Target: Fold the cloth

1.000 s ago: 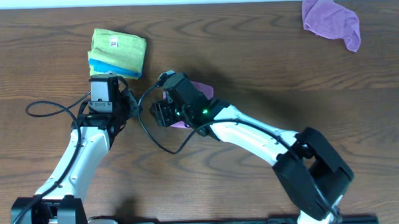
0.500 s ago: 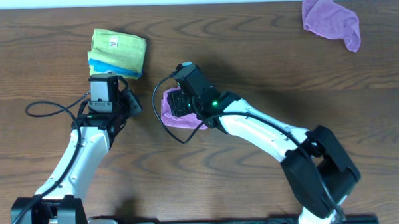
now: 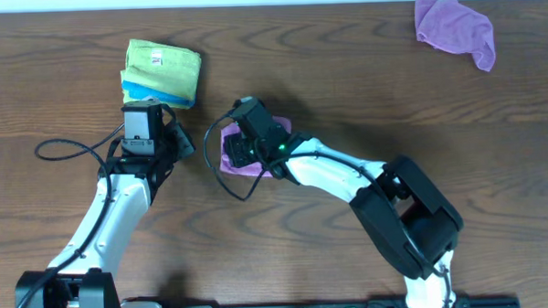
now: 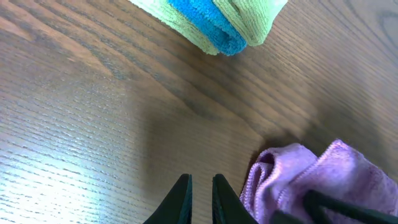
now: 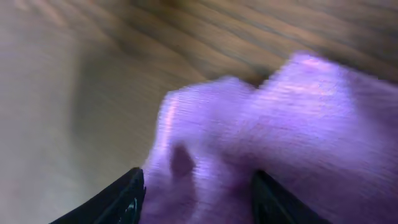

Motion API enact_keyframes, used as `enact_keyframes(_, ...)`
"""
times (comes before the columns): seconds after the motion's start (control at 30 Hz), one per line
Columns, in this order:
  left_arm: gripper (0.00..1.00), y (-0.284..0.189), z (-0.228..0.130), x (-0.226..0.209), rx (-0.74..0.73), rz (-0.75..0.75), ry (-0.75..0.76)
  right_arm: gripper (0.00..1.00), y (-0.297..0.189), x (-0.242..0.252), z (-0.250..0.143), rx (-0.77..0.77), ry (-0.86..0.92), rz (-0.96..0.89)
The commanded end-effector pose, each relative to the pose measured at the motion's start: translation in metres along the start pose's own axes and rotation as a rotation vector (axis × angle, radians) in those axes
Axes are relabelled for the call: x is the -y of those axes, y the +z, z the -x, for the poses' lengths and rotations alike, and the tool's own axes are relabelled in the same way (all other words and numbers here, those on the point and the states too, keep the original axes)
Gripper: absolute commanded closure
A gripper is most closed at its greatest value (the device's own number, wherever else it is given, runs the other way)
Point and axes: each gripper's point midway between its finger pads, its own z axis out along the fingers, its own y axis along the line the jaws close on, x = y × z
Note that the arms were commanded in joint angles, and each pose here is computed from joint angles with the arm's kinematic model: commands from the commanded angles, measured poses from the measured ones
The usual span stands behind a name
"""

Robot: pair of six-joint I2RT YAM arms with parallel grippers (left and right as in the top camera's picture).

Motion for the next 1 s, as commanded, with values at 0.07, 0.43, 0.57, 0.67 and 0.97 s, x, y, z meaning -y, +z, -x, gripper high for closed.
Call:
enact_keyframes(0.07,0.87,-0.006,0.013,0.005,0.040,-0.011,-0.021,0.45,0.001,-0.036,-0.021,-0.054,-0.060,0.086)
enact_keyframes(0.43,0.34,-0.011,0.017,0.009,0.055,-0.029,-0.026,0.03,-0.018,-0.026,-0.006,-0.038,-0.035,0.067)
enact_keyframes(0.57,0.18,-0.024,0.025,0.015,0.092,-0.051,-0.026,0.01,-0.041,-0.027,0.019,0.014,-0.018,0.102)
enact_keyframes(0.67,0.12,-0.034,0.031,0.019,0.122,-0.070,-0.023,0.01,-0.063,-0.046,0.034,0.040,-0.051,0.217)
enact_keyframes(0.97,0.05,-0.045,0.016,0.045,0.038,-0.220,-0.044,0.01,-0.136,-0.029,0.066,0.130,-0.078,0.170)
